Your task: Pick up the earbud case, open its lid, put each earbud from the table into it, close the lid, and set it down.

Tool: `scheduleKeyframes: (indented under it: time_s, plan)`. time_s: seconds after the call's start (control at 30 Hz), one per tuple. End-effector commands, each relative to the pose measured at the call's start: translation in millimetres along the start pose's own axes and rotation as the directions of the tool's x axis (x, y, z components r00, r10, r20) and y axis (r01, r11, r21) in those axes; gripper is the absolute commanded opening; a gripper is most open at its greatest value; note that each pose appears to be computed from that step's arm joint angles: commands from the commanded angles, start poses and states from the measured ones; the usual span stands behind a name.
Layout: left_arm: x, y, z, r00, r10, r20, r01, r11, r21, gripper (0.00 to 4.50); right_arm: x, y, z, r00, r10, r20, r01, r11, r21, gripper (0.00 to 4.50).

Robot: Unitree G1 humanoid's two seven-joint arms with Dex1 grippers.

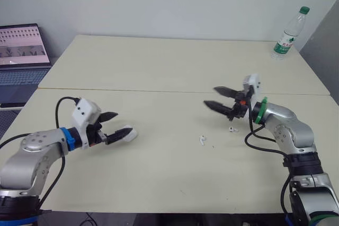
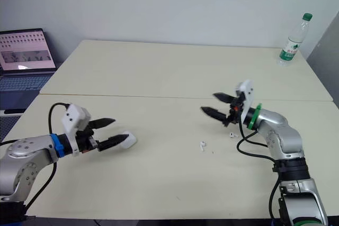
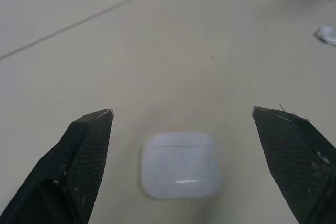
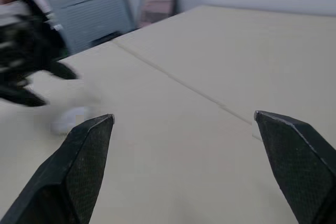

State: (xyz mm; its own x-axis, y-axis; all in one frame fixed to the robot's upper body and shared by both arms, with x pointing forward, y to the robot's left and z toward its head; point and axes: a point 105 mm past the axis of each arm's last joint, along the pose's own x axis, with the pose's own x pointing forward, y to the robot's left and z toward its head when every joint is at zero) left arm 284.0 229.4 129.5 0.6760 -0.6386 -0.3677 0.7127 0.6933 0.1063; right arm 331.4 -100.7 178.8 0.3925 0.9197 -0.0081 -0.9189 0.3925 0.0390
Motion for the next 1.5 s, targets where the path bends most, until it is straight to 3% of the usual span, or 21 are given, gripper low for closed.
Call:
scheduleKeyframes:
  time_s: [0.03,0.27,0.53,0.73,0.8,0.9,0.97,1.03,1.13,1.33,1.5]
  plan:
    - [3.6,-1.1,-4.8,1.000,-0.012,-0.024,0.014,0.999,0.053,4.46,10.1,38.9,13.9,0.972,0.231,-0.048,-0.233,0.971,-0.043,4.50]
    - [13.4,7.0,-25.3,0.999,0.010,-0.045,-0.007,0.999,0.052,4.46,15.8,64.4,11.0,0.931,0.349,-0.103,-0.355,0.933,-0.050,4.50]
    - [26.1,10.0,-39.5,0.999,0.011,-0.042,-0.011,1.000,0.006,4.46,12.6,58.8,16.0,0.943,0.315,-0.108,-0.324,0.943,-0.079,4.50]
    - [22.7,4.0,-51.2,0.996,-0.030,-0.079,0.028,0.999,-0.033,2.89,8.7,54.2,19.2,0.951,0.290,-0.106,-0.299,0.951,-0.083,4.50]
    - [21.2,1.5,-52.0,0.996,-0.043,-0.083,0.041,0.999,-0.028,2.78,8.0,51.3,19.1,0.955,0.277,-0.109,-0.287,0.954,-0.090,4.50]
    - [23.5,7.2,-34.9,0.999,-0.013,-0.029,0.014,0.999,0.031,2.78,8.5,45.5,17.7,0.964,0.243,-0.109,-0.254,0.962,-0.100,4.50]
    - [28.6,24.0,3.3,0.991,0.079,0.108,-0.092,0.988,0.123,2.78,17.0,42.3,26.6,0.978,0.203,-0.049,-0.206,0.977,-0.057,4.50]
    - [29.5,34.2,47.9,0.955,0.134,0.265,-0.209,0.937,0.279,2.78,28.4,40.6,35.7,0.986,0.165,0.006,-0.165,0.986,-0.015,4.50]
    - [30.4,25.2,80.6,0.928,0.079,0.365,-0.268,0.822,0.502,2.78,42.7,38.8,34.4,0.992,0.122,0.018,-0.123,0.992,0.032,4.50]
    - [34.2,-14.0,104.1,0.884,-0.161,0.439,-0.320,0.478,0.818,2.78,69.9,45.1,40.1,0.991,0.126,0.049,-0.130,0.988,0.079,4.50]
    - [40.6,-31.6,119.8,0.829,-0.290,0.478,-0.379,0.335,0.863,2.78,92.2,61.3,51.4,0.984,0.167,0.056,-0.172,0.979,0.109,4.50]
